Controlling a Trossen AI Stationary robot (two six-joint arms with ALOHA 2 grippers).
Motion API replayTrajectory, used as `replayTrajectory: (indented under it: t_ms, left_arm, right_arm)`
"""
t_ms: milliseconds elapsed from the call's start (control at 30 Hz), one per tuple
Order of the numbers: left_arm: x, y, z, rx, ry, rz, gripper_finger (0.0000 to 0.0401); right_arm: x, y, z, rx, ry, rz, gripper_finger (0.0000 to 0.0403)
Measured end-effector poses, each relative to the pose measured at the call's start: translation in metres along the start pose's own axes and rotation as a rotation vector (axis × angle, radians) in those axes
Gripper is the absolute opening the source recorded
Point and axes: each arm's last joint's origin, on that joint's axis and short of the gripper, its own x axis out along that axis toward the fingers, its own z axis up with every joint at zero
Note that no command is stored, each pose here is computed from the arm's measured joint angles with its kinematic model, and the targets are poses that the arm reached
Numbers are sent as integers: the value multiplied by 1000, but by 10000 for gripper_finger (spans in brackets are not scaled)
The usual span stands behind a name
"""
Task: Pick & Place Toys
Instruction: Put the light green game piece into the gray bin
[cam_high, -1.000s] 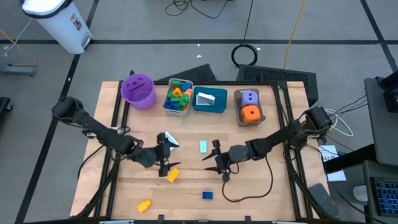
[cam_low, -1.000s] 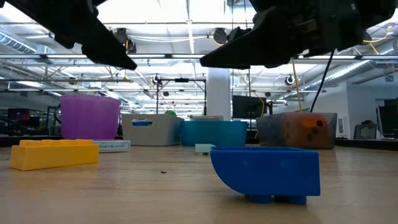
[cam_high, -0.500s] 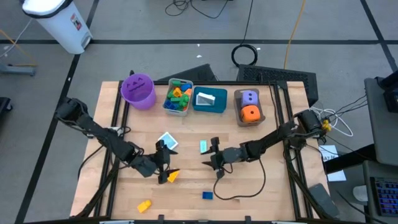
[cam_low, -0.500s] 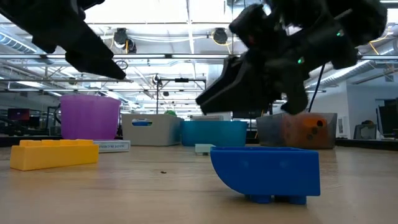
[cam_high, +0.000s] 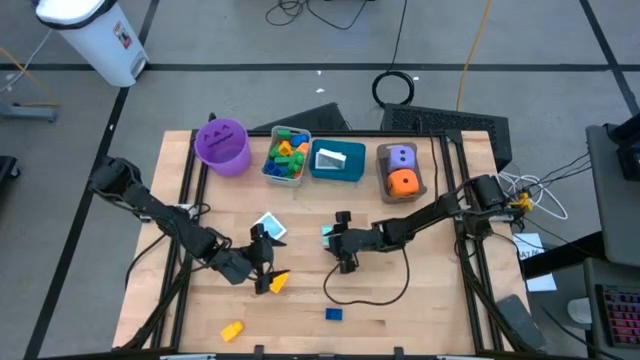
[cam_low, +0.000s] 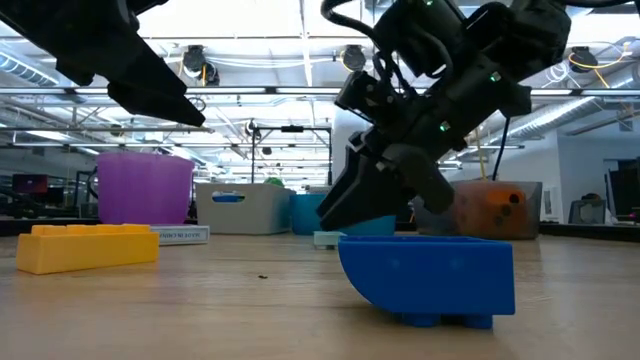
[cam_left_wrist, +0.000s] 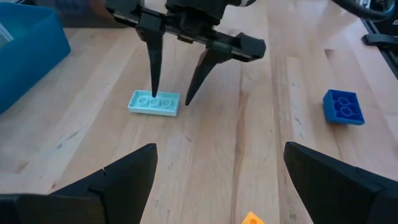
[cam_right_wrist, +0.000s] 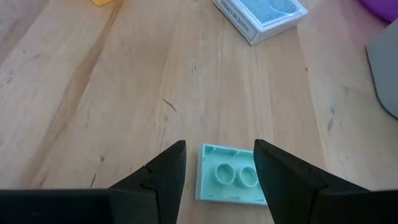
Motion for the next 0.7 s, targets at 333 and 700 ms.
replayTrajectory:
  t_ms: [333, 700]
  left_arm:
    - [0, 0, 0, 3, 4, 2, 356]
    - [0, 0, -1, 4, 5, 2, 356]
  right_arm:
    - [3, 1, -10, -11, 87, 10, 180]
    - [5, -7, -12, 28, 97, -11, 171]
